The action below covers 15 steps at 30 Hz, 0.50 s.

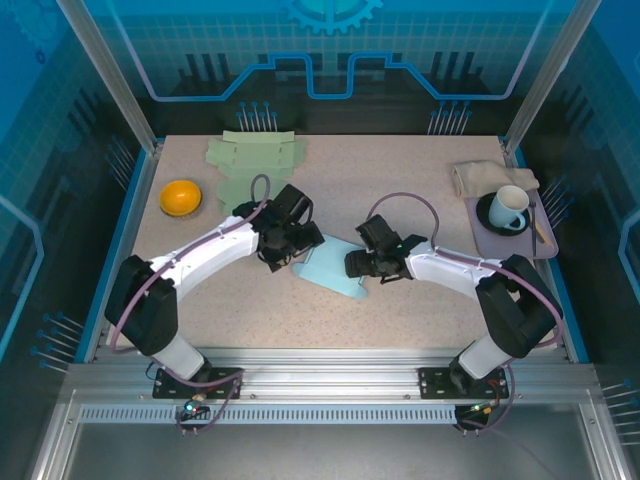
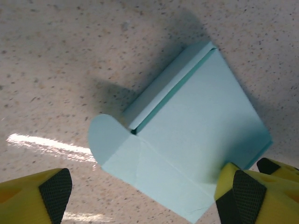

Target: Fold the paper box

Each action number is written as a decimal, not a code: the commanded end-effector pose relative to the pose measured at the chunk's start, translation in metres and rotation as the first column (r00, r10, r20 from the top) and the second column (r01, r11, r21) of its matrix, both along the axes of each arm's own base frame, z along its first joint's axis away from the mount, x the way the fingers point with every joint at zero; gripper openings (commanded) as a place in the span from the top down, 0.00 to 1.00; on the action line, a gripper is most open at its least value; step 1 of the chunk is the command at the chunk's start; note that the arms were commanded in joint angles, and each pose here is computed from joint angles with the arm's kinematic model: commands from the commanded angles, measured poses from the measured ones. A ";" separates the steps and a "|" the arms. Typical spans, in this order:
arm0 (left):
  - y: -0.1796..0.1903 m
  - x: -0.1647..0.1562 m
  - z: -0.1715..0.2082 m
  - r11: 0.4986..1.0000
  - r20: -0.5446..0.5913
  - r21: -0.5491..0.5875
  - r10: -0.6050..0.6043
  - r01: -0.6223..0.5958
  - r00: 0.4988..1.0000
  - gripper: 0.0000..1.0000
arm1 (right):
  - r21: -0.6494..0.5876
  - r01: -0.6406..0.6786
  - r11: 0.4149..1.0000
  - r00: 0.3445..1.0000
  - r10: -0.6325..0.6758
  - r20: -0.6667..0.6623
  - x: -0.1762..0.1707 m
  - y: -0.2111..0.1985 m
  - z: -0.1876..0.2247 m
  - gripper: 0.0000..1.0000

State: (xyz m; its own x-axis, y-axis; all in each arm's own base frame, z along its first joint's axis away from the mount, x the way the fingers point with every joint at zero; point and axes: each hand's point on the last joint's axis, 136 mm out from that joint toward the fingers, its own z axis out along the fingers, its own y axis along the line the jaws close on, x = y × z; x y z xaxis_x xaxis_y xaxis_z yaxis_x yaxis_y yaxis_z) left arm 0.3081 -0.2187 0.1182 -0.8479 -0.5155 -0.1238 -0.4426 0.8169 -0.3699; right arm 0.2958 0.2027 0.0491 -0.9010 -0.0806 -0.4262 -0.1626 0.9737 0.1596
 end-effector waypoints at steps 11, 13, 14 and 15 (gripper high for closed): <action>-0.027 0.032 -0.046 0.993 -0.070 -0.110 -0.051 0.043 0.996 0.06 | -0.023 -0.154 0.988 0.987 0.153 -0.052 0.003 -0.007 -0.006 0.24; -0.031 0.031 -0.046 0.992 -0.069 -0.116 -0.059 0.051 0.996 0.06 | -0.014 -0.162 0.987 0.985 0.161 -0.052 0.003 -0.006 -0.007 0.24; -0.032 0.029 -0.047 0.992 -0.076 -0.117 -0.065 0.055 0.995 0.05 | -0.008 -0.167 0.986 0.985 0.166 -0.052 0.003 -0.006 -0.007 0.24; -0.033 0.028 -0.048 0.991 -0.080 -0.116 -0.071 0.061 0.994 0.05 | -0.004 -0.168 0.986 0.984 0.168 -0.054 0.003 -0.006 -0.007 0.24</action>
State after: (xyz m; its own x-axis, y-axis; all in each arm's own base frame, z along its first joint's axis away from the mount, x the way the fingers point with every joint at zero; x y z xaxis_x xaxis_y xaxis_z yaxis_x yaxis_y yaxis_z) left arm 0.3418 -0.2425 0.0705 -0.8714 -0.4900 -0.0221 -0.4402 0.8011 -0.4056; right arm 0.3039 0.2005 0.0496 -0.8871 -0.1973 -0.4173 -0.2873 0.9436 0.1646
